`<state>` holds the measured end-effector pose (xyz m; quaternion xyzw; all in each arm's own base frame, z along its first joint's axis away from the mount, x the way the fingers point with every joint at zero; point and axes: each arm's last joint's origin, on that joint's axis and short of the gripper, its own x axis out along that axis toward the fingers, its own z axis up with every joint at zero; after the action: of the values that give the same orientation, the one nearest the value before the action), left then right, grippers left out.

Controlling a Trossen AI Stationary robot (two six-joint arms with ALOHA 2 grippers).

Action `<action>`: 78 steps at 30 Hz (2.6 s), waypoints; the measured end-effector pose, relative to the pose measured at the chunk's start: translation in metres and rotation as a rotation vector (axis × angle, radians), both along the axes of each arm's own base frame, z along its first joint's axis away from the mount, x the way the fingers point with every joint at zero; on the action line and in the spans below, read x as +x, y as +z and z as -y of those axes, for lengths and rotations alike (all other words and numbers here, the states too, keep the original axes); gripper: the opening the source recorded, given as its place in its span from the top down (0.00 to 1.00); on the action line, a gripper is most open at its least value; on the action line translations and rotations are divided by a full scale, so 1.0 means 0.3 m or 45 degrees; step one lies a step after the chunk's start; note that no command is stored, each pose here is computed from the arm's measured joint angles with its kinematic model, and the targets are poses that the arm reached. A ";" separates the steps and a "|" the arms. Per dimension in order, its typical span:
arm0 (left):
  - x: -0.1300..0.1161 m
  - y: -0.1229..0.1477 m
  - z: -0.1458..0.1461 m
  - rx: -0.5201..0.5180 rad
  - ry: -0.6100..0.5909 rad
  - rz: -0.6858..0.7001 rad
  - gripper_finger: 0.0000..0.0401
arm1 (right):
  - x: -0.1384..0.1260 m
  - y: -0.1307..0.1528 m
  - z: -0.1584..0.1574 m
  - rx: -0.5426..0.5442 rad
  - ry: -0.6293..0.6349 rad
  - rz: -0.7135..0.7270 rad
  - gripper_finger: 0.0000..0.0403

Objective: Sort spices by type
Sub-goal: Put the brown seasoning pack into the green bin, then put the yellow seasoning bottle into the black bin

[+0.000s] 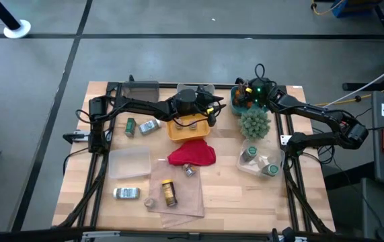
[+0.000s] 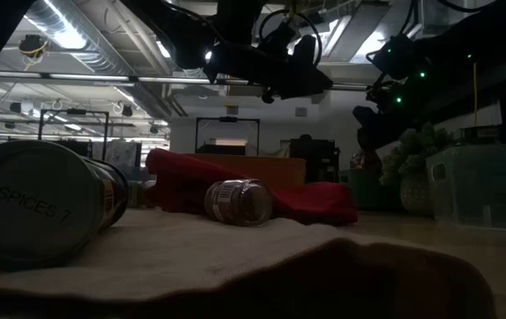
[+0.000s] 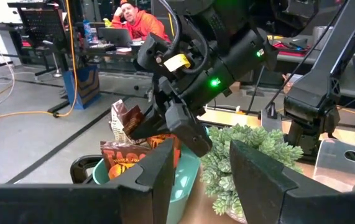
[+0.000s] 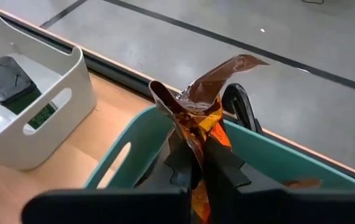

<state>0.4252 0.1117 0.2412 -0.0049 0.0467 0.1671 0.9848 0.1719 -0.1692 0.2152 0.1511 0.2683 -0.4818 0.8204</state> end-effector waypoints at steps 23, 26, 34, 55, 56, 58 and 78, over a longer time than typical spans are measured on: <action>0.000 0.000 0.000 -0.030 0.002 0.010 0.65 | 0.000 -0.003 -0.002 0.020 0.022 0.002 0.69; 0.000 0.000 0.001 -0.030 0.002 0.010 0.65 | 0.000 -0.003 -0.002 0.020 0.022 0.002 0.69; 0.001 0.001 0.006 -0.031 -0.019 0.010 0.65 | 0.001 -0.003 -0.003 0.026 0.034 0.008 0.69; -0.163 0.094 0.233 -0.058 -0.348 -0.644 0.65 | 0.028 0.156 -0.004 0.218 0.222 0.030 0.69; -0.170 0.092 0.254 -0.062 -0.371 -0.675 0.65 | 0.030 0.156 -0.006 0.235 0.251 0.047 0.69; -0.188 0.082 0.296 -0.079 -0.421 -0.766 0.65 | 0.033 0.156 -0.010 0.268 0.304 0.078 0.69; -0.316 -0.028 0.588 -0.425 -0.457 -1.285 0.65 | 0.052 0.162 -0.036 0.497 0.596 0.294 0.69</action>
<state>0.3303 -0.0647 0.2330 -0.0722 0.5380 -0.0312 0.8392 0.1874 -0.1582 0.2636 0.2932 0.2882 -0.1992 0.8895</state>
